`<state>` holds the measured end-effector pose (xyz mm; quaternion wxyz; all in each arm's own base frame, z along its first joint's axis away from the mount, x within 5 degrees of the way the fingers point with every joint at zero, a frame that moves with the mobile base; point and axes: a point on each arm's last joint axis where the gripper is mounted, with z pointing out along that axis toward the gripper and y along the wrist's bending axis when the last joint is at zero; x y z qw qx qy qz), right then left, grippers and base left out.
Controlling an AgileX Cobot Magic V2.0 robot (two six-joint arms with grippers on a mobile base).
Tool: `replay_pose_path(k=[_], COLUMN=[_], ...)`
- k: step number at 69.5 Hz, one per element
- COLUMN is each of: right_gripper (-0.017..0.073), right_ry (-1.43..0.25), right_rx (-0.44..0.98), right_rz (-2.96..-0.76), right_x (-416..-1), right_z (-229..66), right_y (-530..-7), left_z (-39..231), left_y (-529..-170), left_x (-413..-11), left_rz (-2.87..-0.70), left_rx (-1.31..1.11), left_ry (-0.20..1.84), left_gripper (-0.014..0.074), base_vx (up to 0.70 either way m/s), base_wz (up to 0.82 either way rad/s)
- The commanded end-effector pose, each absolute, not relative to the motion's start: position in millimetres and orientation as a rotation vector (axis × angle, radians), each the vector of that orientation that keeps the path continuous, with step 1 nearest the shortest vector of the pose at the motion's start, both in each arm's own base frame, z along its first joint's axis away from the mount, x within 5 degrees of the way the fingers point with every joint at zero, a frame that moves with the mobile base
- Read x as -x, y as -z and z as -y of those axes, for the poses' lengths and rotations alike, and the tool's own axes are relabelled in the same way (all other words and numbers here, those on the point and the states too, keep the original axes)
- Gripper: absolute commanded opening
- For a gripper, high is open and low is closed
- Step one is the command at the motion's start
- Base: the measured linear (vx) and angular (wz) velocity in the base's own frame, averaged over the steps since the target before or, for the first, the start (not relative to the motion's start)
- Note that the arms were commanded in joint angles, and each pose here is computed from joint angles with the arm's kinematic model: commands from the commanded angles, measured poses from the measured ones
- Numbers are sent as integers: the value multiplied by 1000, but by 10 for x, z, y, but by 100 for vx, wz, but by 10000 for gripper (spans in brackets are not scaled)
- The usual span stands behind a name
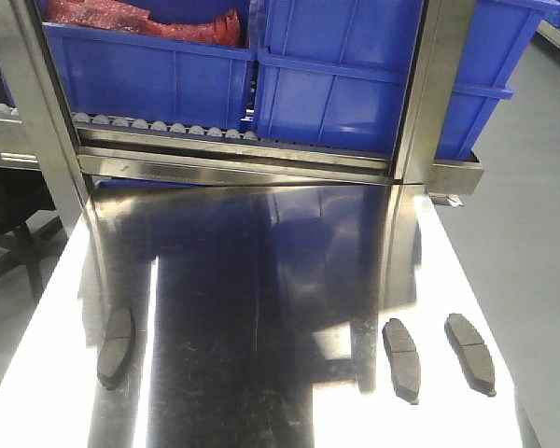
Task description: Move and align brake pads A on conveyor
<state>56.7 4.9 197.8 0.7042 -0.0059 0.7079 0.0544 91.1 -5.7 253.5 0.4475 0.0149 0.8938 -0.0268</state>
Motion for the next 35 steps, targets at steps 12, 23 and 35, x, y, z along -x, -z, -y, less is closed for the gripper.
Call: replay_pose_path(k=[12, 23, 35], right_gripper=[-3, -3, -3], right_ry=[-110, -110, -110], right_rx=[13, 13, 13], right_rz=[-1499, -1499, -1499], right_x=[-560, -560, -560], right_z=[-43, -43, -43], right_y=[-2027, -2027, -2027], left_z=[65, 65, 65], left_y=[-2716, -2699, -2698], left_x=[-825, -809, -808], left_rz=[-2051, -2072, -2073], left_rx=[-25, -29, -29], left_ry=[84, 83, 83], left_gripper=[174, 174, 174], base_vx=[0, 0, 0], base_wz=[0, 0, 0])
